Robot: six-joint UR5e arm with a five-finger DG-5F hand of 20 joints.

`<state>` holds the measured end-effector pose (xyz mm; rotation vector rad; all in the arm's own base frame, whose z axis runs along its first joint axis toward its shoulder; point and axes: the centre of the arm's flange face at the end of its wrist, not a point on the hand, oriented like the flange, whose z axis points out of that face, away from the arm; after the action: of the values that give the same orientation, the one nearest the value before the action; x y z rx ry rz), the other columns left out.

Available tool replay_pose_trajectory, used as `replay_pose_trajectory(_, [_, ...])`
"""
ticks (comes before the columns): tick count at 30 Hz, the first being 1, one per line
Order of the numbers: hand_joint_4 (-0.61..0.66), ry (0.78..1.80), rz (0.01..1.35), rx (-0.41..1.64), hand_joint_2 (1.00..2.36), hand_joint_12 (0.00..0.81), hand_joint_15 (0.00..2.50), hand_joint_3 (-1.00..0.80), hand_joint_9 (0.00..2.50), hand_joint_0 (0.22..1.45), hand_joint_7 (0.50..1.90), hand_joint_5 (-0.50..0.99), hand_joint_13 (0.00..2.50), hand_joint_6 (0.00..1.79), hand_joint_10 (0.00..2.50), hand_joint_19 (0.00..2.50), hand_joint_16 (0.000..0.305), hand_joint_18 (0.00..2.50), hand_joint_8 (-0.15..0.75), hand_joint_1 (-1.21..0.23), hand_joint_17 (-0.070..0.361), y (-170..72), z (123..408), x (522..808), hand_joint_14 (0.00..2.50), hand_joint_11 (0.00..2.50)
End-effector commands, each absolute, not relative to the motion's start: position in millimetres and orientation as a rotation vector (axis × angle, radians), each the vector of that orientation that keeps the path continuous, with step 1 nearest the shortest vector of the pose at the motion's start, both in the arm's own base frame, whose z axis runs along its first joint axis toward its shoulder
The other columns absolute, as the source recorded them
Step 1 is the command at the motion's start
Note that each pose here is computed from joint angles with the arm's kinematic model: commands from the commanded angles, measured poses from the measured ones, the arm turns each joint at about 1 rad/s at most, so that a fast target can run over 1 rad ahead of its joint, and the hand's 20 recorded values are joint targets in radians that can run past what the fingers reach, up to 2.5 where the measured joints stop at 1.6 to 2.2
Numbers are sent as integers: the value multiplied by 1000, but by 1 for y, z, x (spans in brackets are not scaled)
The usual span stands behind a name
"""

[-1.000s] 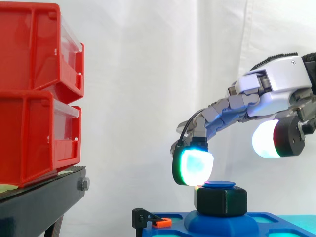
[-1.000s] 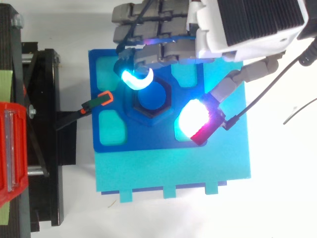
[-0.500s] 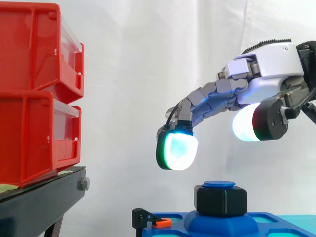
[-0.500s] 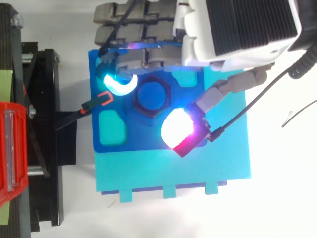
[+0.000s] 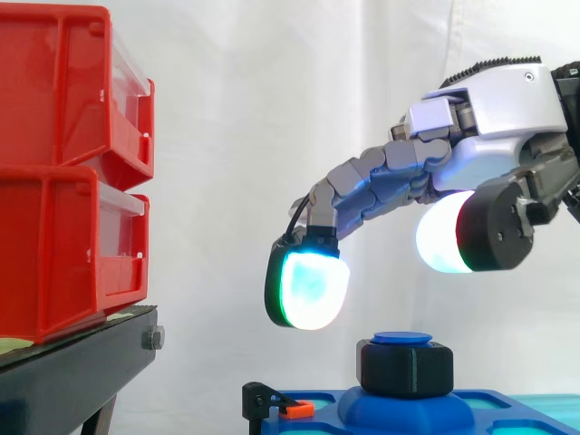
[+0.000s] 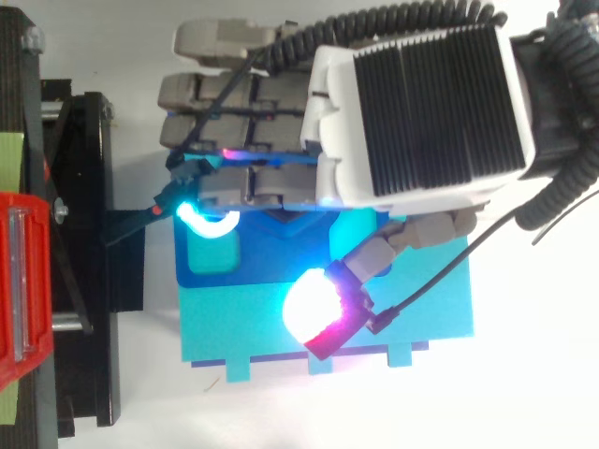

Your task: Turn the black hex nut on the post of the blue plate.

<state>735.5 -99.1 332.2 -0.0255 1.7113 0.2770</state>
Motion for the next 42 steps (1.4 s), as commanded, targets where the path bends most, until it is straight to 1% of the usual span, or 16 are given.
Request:
replay_pose_trajectory(1, [249,1728,273,-24,1000,385,0,-500,385,484,894,-179,123,503,0,180,48,0,301,-401,108,-88,323,735,0,0])
replay_pose_trajectory(6, [255,1742,280,-28,1000,384,0,-500,386,484,895,-178,123,502,0,178,48,0,300,-398,108,-81,319,733,0,0])
replay_pose_trajectory(14, [259,1762,280,-31,1000,384,0,-500,384,484,899,-176,124,503,1,166,48,0,300,-392,108,-81,317,731,1,0])
replay_pose_trajectory(25, [259,1762,253,-61,1000,383,0,-500,387,484,896,-175,124,503,0,176,49,0,301,-392,109,-94,317,728,0,0])
replay_pose_trajectory(42, [258,1759,255,-82,1000,384,0,-500,388,486,896,-175,126,503,0,178,49,0,300,-392,109,-108,317,725,0,0])
